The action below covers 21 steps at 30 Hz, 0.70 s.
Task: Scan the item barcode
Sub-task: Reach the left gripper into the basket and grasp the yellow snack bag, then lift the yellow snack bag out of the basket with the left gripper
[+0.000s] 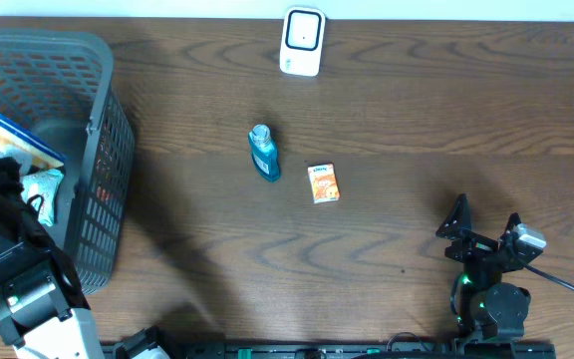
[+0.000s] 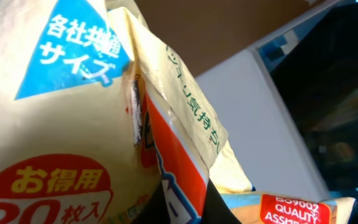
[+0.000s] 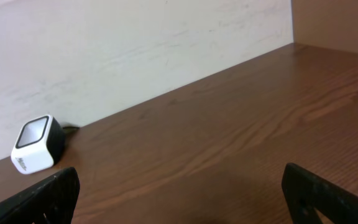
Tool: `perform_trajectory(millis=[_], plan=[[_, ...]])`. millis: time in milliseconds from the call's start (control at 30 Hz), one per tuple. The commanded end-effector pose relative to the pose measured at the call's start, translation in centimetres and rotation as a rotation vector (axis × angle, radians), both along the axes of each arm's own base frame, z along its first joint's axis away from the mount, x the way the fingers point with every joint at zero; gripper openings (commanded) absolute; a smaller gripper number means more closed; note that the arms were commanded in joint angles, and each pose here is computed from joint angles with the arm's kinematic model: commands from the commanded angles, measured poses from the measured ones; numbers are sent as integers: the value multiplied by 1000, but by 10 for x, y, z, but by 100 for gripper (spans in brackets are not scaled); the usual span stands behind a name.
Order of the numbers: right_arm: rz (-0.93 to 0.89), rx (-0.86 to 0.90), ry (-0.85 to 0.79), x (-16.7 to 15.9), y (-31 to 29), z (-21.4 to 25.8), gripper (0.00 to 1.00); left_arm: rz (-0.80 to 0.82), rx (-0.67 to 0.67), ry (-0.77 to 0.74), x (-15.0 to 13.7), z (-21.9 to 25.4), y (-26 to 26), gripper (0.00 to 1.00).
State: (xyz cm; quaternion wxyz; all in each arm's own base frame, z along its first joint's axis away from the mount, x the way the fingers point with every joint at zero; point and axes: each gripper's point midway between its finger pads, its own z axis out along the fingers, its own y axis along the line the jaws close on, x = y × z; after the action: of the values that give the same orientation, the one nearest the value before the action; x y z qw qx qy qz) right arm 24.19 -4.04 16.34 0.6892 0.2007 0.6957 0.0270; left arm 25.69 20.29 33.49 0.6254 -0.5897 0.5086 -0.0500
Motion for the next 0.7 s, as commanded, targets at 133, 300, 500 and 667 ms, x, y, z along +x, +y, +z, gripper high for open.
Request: perform_trajectory(millis=[133,300,500,667], plan=[[-6,3,0,0,-1,-1,99,79,324,269,-22,21,17,7],[-6,3,0,0,-1,-1,99,77,361,294,-23,24,17,7],[-6,3,0,0,-1,0,99,116,384,257,-30,37,18,7],[-6,3,0,0,-1,0,99,180,396,207,-47,53,16,7]])
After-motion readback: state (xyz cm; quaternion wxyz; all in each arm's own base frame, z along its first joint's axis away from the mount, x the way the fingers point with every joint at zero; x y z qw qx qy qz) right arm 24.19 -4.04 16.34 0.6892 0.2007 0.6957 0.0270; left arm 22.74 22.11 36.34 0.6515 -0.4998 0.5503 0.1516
